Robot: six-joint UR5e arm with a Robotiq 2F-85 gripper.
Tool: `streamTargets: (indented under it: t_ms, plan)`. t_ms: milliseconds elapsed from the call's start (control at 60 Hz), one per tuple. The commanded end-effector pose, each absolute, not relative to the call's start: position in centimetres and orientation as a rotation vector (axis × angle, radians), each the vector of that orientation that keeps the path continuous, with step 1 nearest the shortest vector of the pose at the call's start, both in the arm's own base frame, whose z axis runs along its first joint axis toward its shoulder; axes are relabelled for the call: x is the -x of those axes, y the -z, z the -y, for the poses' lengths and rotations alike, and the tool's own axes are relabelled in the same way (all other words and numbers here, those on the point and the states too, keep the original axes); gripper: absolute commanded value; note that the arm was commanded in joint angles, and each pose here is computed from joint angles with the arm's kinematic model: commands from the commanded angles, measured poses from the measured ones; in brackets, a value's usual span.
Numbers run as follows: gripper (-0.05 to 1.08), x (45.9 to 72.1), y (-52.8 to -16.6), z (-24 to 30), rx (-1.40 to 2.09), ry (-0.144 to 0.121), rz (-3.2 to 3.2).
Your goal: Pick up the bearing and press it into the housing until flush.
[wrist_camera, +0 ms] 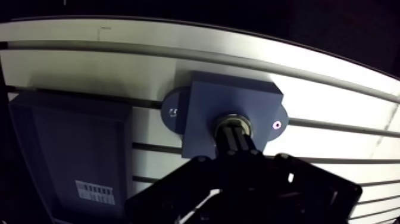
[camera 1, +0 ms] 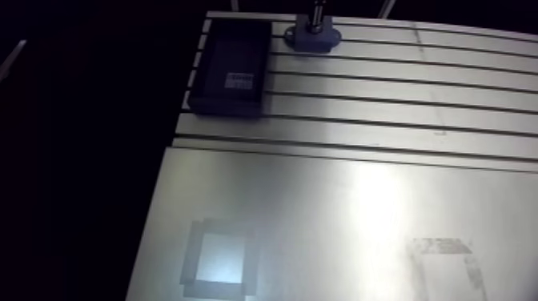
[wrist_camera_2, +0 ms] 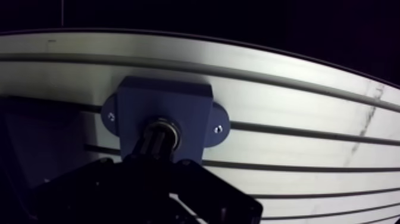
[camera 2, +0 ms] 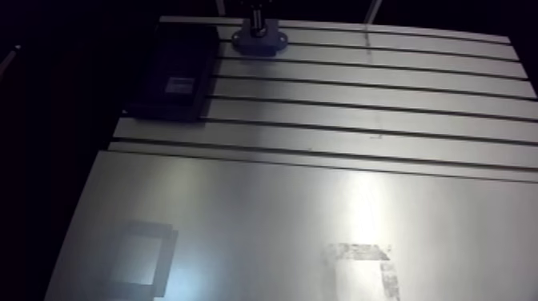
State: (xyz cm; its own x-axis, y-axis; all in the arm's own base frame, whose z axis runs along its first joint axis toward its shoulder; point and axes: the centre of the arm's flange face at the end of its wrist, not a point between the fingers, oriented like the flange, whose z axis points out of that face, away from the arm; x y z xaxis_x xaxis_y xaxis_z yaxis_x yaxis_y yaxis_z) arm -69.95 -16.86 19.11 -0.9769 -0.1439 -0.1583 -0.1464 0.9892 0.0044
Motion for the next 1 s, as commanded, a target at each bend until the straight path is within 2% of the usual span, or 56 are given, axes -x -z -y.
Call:
streamTargets:
  t_ms: [17,1000]
  plan:
    - [1.08,69.92,-19.06,16.9,0.22,-0.024,-2.974]
    - [1.08,69.92,-19.06,16.92,0.221,-0.024,-2.974]
